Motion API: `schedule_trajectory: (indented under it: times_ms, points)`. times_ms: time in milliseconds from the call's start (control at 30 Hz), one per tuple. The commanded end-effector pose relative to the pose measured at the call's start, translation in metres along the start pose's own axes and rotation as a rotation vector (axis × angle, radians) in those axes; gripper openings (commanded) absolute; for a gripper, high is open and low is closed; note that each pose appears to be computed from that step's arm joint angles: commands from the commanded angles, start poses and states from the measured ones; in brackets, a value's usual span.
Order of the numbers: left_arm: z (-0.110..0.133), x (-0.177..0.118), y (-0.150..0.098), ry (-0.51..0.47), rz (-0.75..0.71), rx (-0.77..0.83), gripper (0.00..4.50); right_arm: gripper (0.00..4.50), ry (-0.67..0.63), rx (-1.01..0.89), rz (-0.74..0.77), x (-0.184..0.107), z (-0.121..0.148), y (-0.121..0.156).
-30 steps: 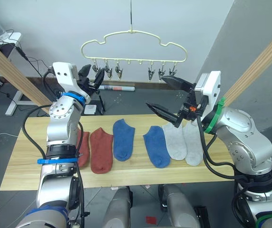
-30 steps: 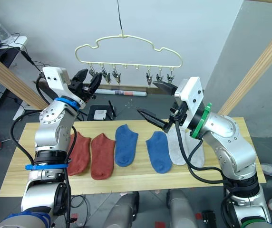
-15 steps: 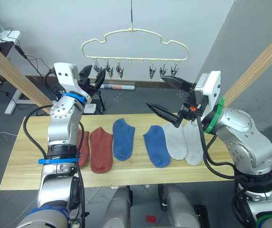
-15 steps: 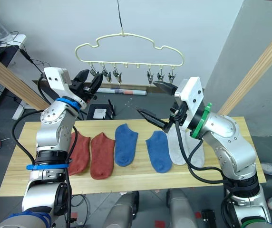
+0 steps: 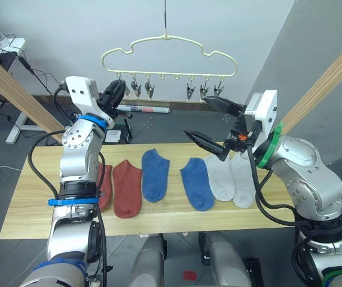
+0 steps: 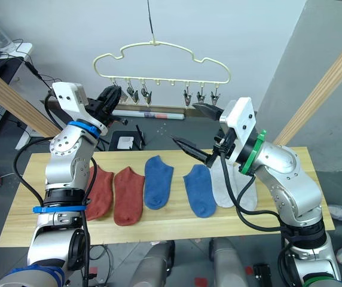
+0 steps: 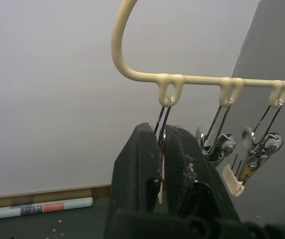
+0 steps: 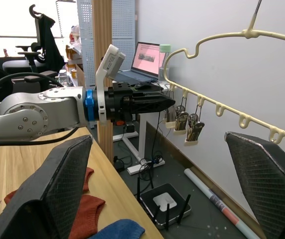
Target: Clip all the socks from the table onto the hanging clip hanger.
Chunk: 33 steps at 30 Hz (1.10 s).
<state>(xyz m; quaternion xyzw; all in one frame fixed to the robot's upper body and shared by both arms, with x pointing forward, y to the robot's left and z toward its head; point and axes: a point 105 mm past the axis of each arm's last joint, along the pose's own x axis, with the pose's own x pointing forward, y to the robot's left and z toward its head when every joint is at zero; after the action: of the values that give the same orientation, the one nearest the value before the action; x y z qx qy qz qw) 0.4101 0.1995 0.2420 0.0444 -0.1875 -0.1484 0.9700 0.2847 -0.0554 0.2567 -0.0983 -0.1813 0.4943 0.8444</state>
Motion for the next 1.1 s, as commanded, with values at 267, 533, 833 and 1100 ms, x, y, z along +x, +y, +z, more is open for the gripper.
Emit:
schedule_trajectory:
  times_ms: [267,533,833,1100]
  points:
    - [0.017,-0.002,0.000,0.043,-0.040,-0.053,0.01,4.50,0.205,-0.059,-0.071,-0.022,-0.035,-0.008]
    - [0.019,-0.021,-0.018,0.323,-0.241,-0.225,0.01,4.50,0.508,0.003,-0.267,-0.078,-0.103,-0.044]
    - [0.032,-0.034,-0.027,0.411,-0.337,-0.429,0.01,4.50,0.737,0.272,-0.370,-0.115,-0.162,-0.061]
    - [0.036,-0.042,-0.041,0.439,-0.432,-0.542,0.01,4.50,0.871,0.352,-0.462,-0.136,-0.196,-0.082]
